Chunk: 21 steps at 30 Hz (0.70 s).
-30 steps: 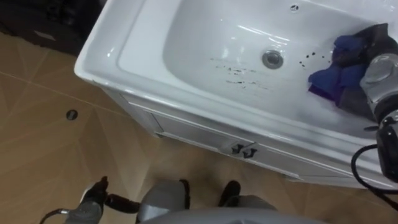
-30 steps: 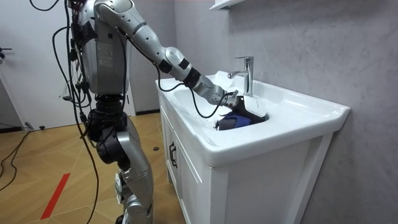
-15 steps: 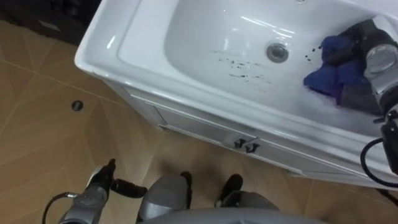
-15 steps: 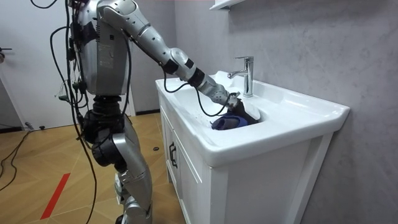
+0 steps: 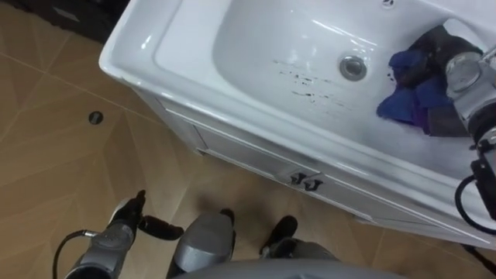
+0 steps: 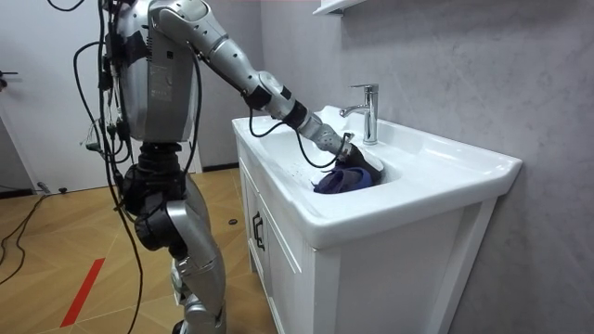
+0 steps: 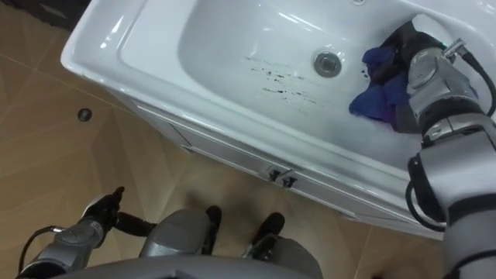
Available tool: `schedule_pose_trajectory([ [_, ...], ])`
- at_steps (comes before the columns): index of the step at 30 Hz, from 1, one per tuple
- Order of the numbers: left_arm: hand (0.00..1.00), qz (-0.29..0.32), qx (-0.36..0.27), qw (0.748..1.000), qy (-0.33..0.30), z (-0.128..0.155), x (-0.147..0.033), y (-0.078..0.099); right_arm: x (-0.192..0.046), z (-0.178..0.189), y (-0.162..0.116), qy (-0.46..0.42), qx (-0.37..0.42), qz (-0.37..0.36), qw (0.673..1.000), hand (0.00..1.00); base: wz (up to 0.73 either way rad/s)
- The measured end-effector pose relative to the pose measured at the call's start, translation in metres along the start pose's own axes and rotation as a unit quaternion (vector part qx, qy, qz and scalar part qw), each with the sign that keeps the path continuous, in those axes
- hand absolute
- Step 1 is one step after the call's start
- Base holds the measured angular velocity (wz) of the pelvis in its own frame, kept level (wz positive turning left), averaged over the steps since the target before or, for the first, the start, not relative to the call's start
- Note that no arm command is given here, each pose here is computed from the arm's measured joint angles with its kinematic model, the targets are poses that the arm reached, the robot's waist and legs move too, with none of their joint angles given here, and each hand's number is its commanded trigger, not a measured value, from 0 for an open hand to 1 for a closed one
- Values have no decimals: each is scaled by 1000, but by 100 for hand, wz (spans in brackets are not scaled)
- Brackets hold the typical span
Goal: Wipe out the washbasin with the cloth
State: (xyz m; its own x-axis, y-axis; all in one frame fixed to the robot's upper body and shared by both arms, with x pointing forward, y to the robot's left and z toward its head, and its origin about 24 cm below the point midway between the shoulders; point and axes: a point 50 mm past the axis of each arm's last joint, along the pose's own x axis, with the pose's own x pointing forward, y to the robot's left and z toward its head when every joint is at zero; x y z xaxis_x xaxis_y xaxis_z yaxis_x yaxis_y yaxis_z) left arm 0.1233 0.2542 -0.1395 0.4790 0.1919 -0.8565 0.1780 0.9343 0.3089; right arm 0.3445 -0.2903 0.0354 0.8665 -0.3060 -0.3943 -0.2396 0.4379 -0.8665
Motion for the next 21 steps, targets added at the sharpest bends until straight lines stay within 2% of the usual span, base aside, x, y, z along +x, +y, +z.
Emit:
schedule_pose_trajectory([
  [7, 0, 1, 0, 1000, -1, 1, 0, 0, 0, 17, 5, -31, -77, 2, 997, 100, -1],
  [21, 0, -1, 10, 1000, -19, 11, 2, 0, -4, 58, 20, -98, -76, 19, 992, 100, 3],
])
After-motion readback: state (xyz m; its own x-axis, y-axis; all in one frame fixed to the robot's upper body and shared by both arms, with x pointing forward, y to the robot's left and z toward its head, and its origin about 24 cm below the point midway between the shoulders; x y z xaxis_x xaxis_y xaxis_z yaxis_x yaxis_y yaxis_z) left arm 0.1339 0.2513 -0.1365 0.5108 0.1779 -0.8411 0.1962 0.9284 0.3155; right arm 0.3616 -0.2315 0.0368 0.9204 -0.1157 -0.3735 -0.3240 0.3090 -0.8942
